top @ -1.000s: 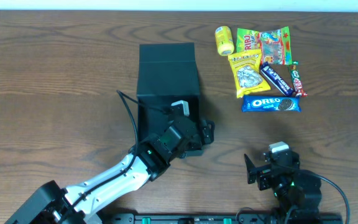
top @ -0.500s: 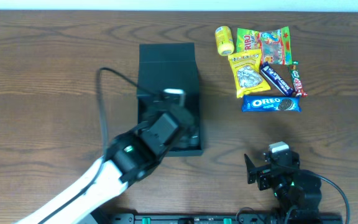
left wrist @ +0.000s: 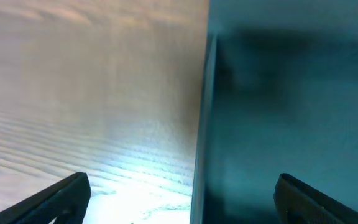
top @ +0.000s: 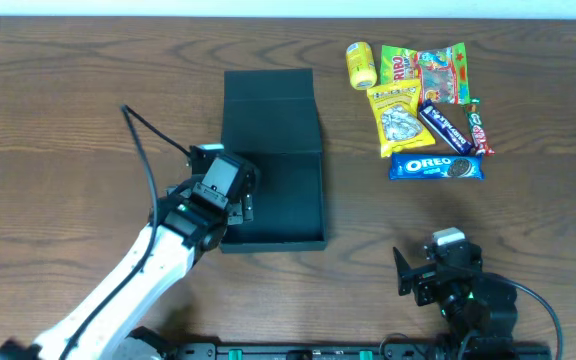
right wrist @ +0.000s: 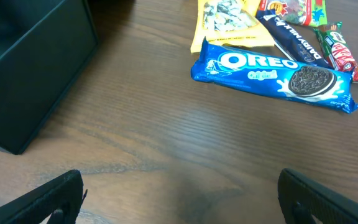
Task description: Pack container
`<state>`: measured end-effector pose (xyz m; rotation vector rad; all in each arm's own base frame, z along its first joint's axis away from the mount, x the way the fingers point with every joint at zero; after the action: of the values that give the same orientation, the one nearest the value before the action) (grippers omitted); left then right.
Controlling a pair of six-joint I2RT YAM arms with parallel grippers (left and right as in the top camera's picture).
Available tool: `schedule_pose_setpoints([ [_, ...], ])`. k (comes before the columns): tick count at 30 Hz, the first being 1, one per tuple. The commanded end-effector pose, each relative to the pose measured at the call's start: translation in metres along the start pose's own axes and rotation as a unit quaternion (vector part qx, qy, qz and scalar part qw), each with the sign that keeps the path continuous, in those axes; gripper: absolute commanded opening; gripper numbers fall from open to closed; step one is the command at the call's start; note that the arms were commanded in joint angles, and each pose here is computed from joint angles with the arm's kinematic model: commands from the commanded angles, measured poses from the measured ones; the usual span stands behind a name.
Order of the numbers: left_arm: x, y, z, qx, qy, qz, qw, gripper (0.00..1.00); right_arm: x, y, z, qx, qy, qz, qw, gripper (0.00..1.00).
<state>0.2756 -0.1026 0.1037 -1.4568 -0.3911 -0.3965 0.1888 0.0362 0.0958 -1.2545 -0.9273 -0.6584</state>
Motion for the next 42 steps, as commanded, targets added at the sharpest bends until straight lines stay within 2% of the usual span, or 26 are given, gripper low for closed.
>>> schedule_pose_setpoints([
  [1,-0.013,0.016,-0.01,-0.027,0.018,0.032,0.999,0.98,0.0,0.0,0.0,-0.001,-0.001,-0.001,1.0,0.99],
  [2,-0.015,0.021,-0.011,-0.024,0.02,0.038,0.999,1.0,0.0,0.0,0.0,-0.001,-0.001,-0.001,1.0,0.99],
  [3,-0.017,0.026,-0.012,-0.022,0.021,0.043,0.999,0.89,0.0,0.0,0.0,-0.001,-0.001,-0.001,1.0,0.99],
  [4,-0.019,0.03,-0.013,-0.021,0.023,0.049,0.998,0.82,0.0,0.0,0.0,-0.001,-0.001,-0.001,1.0,0.99],
  [5,-0.021,0.035,-0.015,-0.021,0.024,0.057,0.998,0.63,0.0,0.0,0.0,-0.001,-0.001,-0.001,1.0,0.99],
  [11,-0.032,0.057,-0.03,-0.043,0.027,0.088,0.995,0.14,0.0,0.0,0.0,-0.001,-0.001,-0.001,1.0,0.99],
  [13,-0.031,0.061,-0.036,-0.056,0.025,0.088,0.994,0.06,0.0,0.0,0.0,-0.001,-0.001,-0.001,1.0,0.99],
  [14,-0.03,0.061,-0.039,-0.063,0.023,0.085,0.994,0.06,0.0,0.0,0.0,-0.001,-0.001,-0.001,1.0,0.99],
  [21,-0.013,0.058,-0.065,-0.131,0.006,0.057,0.99,0.06,0.0,0.0,0.0,-0.001,-0.001,-0.001,1.0,0.99],
  [28,-0.009,0.057,-0.071,-0.147,-0.006,0.052,0.988,0.06,0.0,0.0,0.0,-0.001,-0.001,-0.001,1.0,0.99],
  [29,-0.009,0.057,-0.071,-0.147,-0.005,0.052,0.988,0.13,0.0,0.0,0.0,-0.001,-0.001,-0.001,1.0,0.99],
  [30,-0.009,0.057,-0.071,-0.147,-0.005,0.052,0.988,0.35,0.0,0.0,0.0,-0.001,-0.001,-0.001,1.0,0.99],
  [31,-0.009,0.057,-0.071,-0.147,-0.004,0.052,0.988,0.71,0.0,0.0,0.0,-0.001,-0.001,-0.001,1.0,0.99],
  [32,-0.009,0.057,-0.072,-0.147,-0.003,0.052,0.988,0.95,0.0,0.0,0.0,-0.001,-0.001,-0.001,1.0,0.99],
  [38,-0.01,0.045,-0.079,-0.174,0.012,0.067,0.982,0.95,0.0,0.0,0.0,-0.001,-0.001,-0.001,1.0,0.99],
  [42,0.012,0.01,-0.073,-0.172,0.01,0.046,0.984,0.95,0.0,0.0,0.0,-0.001,-0.001,-0.001,1.0,0.99],
])
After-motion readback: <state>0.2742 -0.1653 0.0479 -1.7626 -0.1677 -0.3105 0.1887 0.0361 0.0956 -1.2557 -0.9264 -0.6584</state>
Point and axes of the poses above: each gripper's point midway between its finger pads, its own y axis out along the fingers, its own z axis along the line the jaws close on, x = y × z, the point moved 1 cm from there along -y, back along the fingers, and after that the axes turned 5 degrees about y, right-handed, at the moved point
